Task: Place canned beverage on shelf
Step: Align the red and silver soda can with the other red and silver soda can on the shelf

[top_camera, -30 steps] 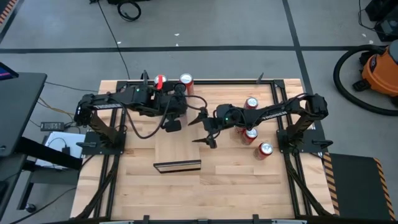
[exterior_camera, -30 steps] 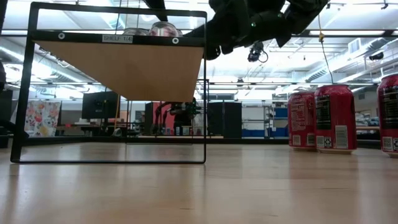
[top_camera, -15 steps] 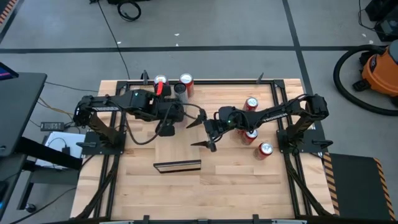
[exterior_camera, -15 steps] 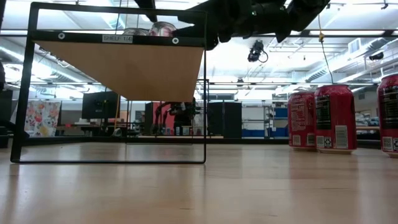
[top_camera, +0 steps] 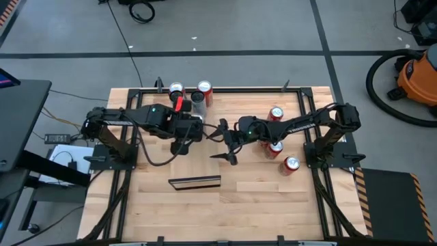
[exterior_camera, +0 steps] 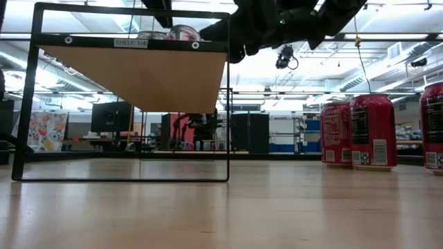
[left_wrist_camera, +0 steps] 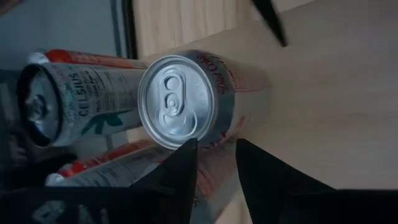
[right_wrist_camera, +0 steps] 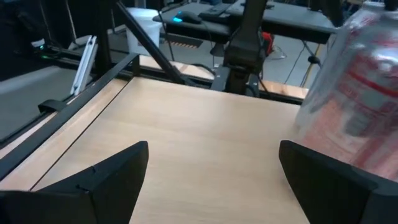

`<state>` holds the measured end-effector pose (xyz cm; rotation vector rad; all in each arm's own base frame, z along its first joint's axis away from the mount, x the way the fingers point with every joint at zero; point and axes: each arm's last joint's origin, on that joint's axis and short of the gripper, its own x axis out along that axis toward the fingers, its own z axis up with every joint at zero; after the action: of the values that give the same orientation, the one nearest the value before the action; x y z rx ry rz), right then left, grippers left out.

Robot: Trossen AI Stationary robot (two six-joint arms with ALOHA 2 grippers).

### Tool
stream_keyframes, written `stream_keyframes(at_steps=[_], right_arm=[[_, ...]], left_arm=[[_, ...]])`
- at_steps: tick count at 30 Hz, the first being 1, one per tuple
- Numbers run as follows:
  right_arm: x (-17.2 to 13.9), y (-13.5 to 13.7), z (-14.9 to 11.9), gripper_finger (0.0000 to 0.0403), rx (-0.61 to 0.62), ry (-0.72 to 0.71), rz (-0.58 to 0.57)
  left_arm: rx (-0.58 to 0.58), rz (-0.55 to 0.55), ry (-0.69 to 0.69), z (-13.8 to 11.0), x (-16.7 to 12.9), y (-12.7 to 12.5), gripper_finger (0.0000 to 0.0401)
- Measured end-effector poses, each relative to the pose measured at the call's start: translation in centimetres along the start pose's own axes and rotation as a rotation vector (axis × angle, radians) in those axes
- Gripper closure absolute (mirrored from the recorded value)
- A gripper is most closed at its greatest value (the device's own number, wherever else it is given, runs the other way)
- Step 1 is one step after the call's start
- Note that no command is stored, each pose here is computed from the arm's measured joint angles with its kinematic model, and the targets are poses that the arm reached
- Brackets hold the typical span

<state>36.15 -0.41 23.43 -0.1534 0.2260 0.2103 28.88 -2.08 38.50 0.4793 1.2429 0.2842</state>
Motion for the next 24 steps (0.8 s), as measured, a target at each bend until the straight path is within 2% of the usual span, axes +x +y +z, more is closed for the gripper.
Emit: stream_keyframes(at_steps=[5,15,20,24], right_arm=[[0.0,0.0,-0.2,0.0030,0.004,0.019,0.004],[-0.8,0.1,0.1,0.0030,-0.004,0.064,-0.008],[-2.8,0.1,1.2,0.0030,-0.036,0.151,-0.081],[-5.2,0.1,1.7,0.0030,-0.045,0.275,-0.169]], left_arm=[[0.052,0.046,0.004,0.1,0.5,-0.2,0.0280],[0.017,0.031,-0.035,0.5,0.6,-0.2,0.0280],[0.010,0.016,-0.042,0.3,0.0,-0.5,0.0280],[-0.031,0.002,-0.097,0.6,-1.4,-1.1,0.0280]])
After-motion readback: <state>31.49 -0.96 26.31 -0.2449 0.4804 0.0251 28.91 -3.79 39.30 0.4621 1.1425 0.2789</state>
